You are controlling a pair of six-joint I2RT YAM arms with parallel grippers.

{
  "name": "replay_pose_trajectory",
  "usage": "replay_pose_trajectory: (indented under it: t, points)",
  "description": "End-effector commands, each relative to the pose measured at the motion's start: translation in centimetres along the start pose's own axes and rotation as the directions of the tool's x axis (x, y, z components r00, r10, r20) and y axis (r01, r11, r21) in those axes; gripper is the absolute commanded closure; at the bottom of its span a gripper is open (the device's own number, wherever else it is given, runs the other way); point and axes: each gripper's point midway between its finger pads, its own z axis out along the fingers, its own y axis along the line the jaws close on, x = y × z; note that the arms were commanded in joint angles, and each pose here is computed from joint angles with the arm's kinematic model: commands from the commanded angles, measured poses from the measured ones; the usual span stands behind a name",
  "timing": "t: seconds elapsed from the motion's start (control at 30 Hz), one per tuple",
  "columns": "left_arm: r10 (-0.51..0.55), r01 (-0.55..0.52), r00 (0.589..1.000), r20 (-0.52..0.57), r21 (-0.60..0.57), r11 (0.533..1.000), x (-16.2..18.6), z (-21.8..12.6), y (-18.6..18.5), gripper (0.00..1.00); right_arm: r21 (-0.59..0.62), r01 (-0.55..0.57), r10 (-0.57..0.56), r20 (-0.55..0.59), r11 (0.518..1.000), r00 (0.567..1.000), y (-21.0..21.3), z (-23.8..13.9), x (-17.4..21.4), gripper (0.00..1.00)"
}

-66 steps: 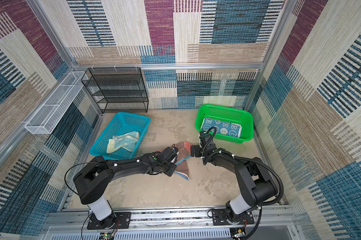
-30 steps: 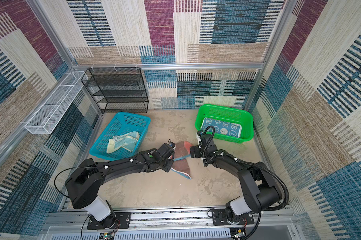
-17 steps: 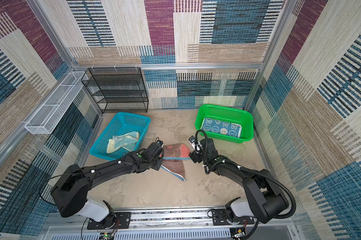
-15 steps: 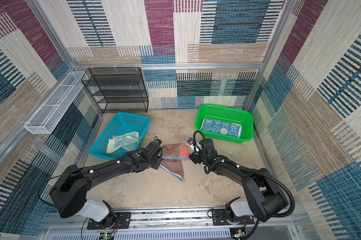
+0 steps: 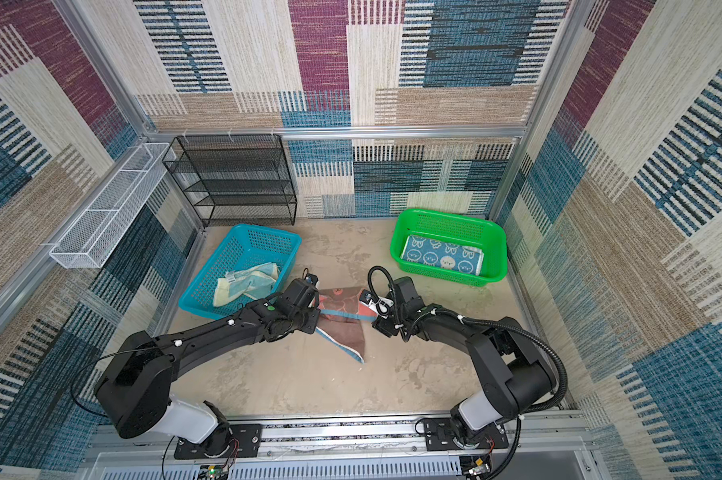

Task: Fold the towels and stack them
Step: 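Lift the pink towel's edge with both grippers, pulling it apart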

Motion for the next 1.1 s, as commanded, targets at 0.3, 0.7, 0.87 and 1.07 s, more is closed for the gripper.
replay_pose_trajectory:
  t: [0.3, 0.7, 0.87, 1.07]
  points:
    - [0.012, -0.012, 1.000, 0.022, 0.011, 1.000, -0.3, 0.5, -0.2, 1.00, -0.087, -0.023, 0.018, -0.063, 0.996, 0.998, 0.4, 2.3, 0.3, 0.26]
    - [-0.002, 0.002, 1.000, 0.023, 0.004, 1.000, 0.0, 0.4, 0.0, 1.00, -0.137, -0.090, 0.062, -0.200, 0.987, 0.978, 0.9, 4.8, 3.2, 0.62]
    - [-0.005, 0.005, 0.999, 0.032, -0.003, 1.000, 0.0, -0.1, 0.3, 1.00, -0.160, -0.112, 0.082, -0.186, 0.981, 0.979, 1.1, 5.1, 2.7, 0.89]
    - [-0.008, 0.008, 0.998, 0.057, 0.000, 1.000, -0.7, -0.9, 0.4, 1.00, -0.150, -0.146, 0.139, -0.055, 0.978, 0.989, -0.2, 3.7, -1.5, 1.00]
